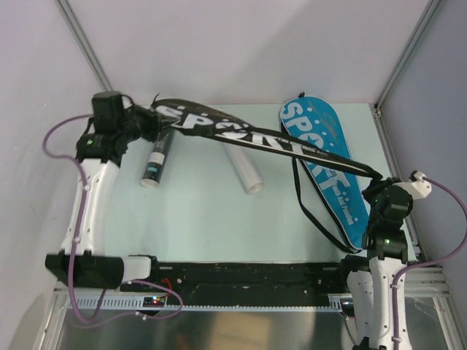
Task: Pack up the badminton gear
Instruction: Place the racket bag at the center of the board.
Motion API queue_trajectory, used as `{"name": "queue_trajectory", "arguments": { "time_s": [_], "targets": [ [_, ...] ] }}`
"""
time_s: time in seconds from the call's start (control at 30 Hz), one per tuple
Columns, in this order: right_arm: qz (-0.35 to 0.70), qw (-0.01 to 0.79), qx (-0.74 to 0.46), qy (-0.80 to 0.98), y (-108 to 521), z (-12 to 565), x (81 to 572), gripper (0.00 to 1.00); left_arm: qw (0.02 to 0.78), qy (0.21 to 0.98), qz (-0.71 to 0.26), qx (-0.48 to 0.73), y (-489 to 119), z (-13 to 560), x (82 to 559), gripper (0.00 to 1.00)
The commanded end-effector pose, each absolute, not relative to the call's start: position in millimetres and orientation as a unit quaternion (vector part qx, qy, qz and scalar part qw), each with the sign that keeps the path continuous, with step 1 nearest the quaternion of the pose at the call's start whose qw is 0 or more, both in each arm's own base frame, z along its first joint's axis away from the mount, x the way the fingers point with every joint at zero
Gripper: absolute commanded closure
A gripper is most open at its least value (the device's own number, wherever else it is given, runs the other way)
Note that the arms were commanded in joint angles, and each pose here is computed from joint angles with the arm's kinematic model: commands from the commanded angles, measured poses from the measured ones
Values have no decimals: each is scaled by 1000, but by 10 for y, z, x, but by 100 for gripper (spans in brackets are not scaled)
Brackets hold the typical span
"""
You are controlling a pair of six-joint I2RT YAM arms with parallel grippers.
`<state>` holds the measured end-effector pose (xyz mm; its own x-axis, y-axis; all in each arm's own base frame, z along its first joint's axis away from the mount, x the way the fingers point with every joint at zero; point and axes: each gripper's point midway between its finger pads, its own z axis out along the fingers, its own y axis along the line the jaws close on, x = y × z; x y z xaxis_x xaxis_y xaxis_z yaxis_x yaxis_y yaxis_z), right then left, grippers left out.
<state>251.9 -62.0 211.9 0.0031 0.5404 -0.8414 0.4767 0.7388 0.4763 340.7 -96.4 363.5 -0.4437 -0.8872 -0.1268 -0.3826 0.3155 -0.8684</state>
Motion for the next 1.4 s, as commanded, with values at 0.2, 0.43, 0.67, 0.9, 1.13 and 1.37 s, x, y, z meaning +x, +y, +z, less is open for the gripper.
{"name": "queue_trajectory", "arguments": {
  "time_s": [0.2, 0.43, 0.67, 0.9, 1.13, 1.37],
  "targets": [
    [-109, 612, 454, 638, -1351, 2266, 2211, 100, 440, 709, -540, -109, -2333, 4487, 4564, 100],
    [-172, 580, 477, 637, -1561, 2076, 2105, 96, 387, 679, -620, -68, -3218, 3783, 5221, 100],
    [-164, 580, 454, 657, -1510, 2096, 2124, 33, 368, 690, -621, -56, -3628, 3109, 5645, 55],
    [-100, 604, 405, 679, -1273, 2371, 2385, 1, 388, 707, -590, -38, -3357, 2978, 5620, 4],
    [31, 574, 310, 757, -440, 2458, 2766, 1, 435, 743, -508, -27, -2664, 3118, 5208, 0],
    [143, 573, 161, 791, 518, 2802, 2657, 1, 467, 799, -379, -4, -2119, 3105, 4476, 0]
  ]
}}
